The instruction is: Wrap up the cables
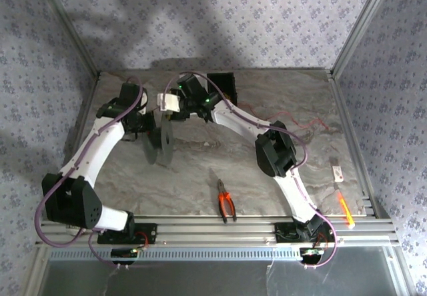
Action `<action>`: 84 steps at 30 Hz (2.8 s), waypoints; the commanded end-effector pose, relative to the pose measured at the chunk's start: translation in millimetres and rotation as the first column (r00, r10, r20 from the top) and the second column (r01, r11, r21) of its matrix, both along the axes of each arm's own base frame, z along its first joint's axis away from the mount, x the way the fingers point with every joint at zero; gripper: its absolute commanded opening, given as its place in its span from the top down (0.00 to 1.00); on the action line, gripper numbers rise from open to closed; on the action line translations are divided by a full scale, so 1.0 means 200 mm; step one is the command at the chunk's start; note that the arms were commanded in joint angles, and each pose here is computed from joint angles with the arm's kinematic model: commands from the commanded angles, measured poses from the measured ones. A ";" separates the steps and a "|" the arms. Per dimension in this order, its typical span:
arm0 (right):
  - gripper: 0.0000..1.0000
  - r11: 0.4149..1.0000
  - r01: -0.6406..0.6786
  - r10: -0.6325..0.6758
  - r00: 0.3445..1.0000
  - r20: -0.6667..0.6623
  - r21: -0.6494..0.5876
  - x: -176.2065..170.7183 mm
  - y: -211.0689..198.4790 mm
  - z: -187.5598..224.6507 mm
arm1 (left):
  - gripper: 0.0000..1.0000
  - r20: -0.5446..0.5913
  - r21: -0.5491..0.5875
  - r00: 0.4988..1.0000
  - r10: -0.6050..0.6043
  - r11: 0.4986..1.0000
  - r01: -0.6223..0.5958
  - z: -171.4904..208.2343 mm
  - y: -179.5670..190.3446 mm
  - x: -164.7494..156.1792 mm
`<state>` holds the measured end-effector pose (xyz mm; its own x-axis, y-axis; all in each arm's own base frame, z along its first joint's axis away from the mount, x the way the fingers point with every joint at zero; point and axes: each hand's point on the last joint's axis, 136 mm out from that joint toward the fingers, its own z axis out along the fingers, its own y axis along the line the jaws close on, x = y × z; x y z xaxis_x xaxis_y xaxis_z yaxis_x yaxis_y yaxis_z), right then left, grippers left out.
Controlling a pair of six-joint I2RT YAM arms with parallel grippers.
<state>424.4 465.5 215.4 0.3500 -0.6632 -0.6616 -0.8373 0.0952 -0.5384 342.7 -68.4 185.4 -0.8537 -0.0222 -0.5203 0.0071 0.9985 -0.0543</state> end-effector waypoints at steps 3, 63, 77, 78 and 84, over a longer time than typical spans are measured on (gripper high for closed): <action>0.11 0.982 -0.008 0.000 0.999 0.043 0.189 -0.18 -0.19 0.55 | 1.00 0.157 -0.004 0.986 -0.058 0.998 0.059 0.31 -0.02 -0.02; 1.00 0.866 0.500 -0.499 0.865 -0.062 -0.001 0.46 -1.21 -0.03 | 1.00 0.554 -0.219 0.800 -0.231 0.886 0.408 1.36 -0.32 -0.05; 1.00 0.868 0.496 -0.497 0.863 -0.092 -0.037 0.45 -1.22 -0.04 | 1.00 0.627 -0.401 0.774 -0.091 0.813 0.422 1.51 -0.22 0.01; 1.00 0.867 0.495 -0.498 0.861 -0.103 -0.057 0.44 -1.21 -0.05 | 1.00 0.639 -0.428 0.766 -0.069 0.795 0.429 1.55 -0.21 0.02; 1.00 0.860 0.463 -0.494 0.861 -0.120 -0.215 0.38 -1.17 -0.09 | 1.00 0.680 -0.550 0.720 0.135 0.744 0.380 1.73 -0.05 0.11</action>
<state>513.7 238.0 222.7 -0.0693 -0.7639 -0.6416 -0.7478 0.4654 -0.4734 368.9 -87.4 461.7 -0.4991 -0.3450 -0.7949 0.3202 0.7790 -0.5391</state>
